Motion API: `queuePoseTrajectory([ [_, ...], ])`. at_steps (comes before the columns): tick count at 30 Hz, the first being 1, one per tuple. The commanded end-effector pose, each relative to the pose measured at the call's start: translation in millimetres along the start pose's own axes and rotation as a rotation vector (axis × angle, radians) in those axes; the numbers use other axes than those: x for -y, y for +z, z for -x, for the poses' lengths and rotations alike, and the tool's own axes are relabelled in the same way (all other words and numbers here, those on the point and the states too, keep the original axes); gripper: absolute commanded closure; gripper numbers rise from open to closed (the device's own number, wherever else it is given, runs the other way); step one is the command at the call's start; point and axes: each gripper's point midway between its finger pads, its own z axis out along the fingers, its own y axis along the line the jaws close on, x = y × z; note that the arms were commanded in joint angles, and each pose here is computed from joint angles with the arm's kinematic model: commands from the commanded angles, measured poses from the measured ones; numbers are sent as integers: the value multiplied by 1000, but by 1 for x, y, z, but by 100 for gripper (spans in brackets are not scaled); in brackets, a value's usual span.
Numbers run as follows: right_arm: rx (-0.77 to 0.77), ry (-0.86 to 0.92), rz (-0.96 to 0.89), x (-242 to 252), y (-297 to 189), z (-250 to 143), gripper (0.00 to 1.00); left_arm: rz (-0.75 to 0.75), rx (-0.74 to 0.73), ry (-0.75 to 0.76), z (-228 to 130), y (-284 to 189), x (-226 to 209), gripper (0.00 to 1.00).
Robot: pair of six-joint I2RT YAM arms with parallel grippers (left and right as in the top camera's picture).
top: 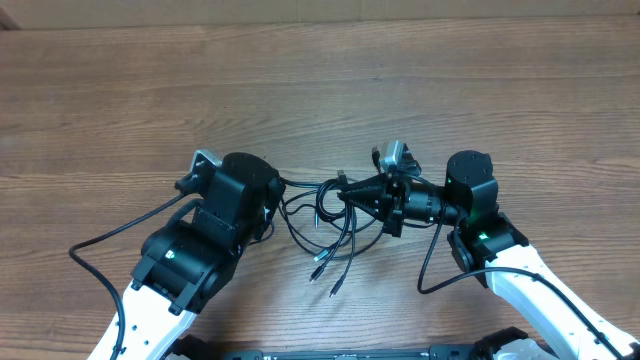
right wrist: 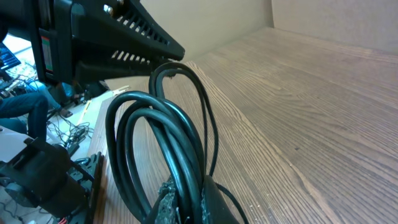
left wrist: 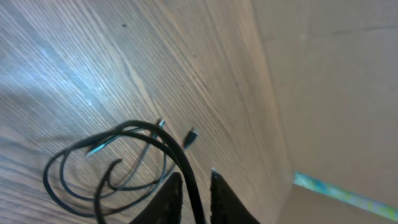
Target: Untangle cables
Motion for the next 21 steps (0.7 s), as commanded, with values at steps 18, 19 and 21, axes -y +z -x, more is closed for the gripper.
queuePoseTrajectory([
  [18, -57, 22, -62, 12, -1, -15, 96, -127, -227, 329, -40, -9, 22, 18],
  [19, -57, 22, -62, 12, -1, -15, 96, -137, -231, 340, -41, -10, 24, 17],
  [21, -57, 23, -62, 11, -1, -15, 96, -136, -231, 341, -41, -9, 23, 16],
])
